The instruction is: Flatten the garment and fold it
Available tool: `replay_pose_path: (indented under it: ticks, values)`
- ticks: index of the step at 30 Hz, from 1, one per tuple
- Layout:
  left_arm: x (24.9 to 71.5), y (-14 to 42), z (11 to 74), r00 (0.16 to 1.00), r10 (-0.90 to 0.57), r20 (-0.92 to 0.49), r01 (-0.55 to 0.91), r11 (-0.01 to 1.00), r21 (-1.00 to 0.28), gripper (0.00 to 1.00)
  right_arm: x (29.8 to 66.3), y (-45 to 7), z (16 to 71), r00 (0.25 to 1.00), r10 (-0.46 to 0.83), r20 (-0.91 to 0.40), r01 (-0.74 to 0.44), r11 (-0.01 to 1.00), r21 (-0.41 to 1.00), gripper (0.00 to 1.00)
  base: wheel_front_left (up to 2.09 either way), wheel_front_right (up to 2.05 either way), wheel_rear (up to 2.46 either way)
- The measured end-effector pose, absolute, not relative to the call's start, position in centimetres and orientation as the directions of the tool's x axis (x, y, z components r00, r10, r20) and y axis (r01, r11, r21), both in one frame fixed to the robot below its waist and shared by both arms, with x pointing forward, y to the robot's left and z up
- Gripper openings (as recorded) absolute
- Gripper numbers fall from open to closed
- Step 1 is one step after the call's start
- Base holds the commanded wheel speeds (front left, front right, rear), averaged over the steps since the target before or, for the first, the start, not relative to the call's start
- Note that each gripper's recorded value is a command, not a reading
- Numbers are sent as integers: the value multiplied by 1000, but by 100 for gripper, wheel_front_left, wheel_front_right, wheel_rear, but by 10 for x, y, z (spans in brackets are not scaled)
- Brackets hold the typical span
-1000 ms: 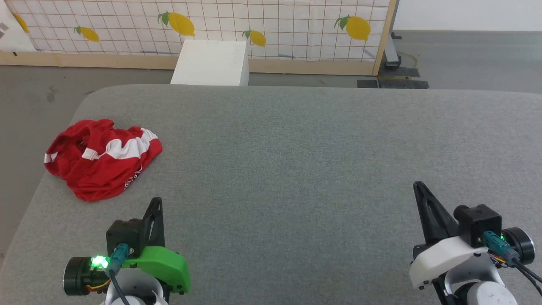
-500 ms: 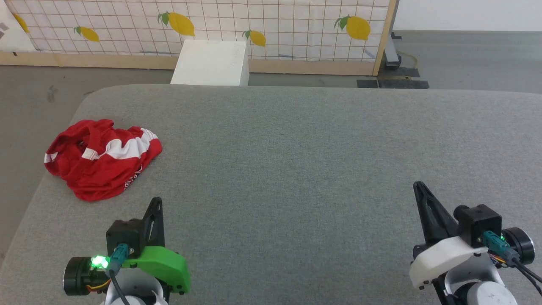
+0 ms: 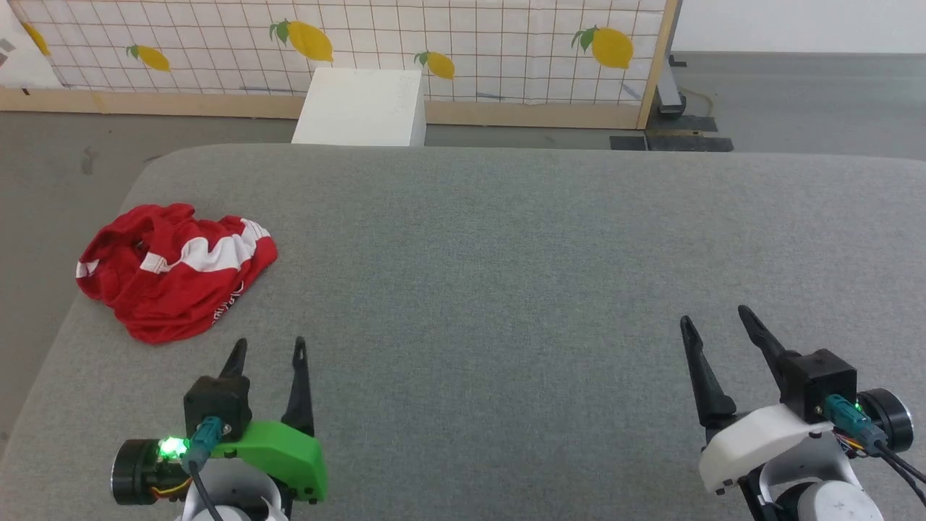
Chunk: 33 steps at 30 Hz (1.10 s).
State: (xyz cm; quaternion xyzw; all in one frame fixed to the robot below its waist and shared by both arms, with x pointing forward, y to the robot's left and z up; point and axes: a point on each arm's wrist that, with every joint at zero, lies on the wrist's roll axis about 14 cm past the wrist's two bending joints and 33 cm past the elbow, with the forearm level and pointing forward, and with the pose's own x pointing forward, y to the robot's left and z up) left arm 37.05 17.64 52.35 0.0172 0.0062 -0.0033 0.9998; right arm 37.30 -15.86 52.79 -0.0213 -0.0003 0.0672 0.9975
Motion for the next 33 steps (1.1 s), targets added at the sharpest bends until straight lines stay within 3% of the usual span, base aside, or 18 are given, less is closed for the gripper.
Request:
replay_pose_path:
  ticks: [14,33]
  values:
    - [361,193,521,998,55,-6,-55,998,18,100,380,-141,527,983,185,2,-185,982,-38,100,0,0,0]
    - [326,248,526,970,242,26,-242,970,-8,100,394,-82,523,938,347,3,-347,938,-19,100,0,0,0]
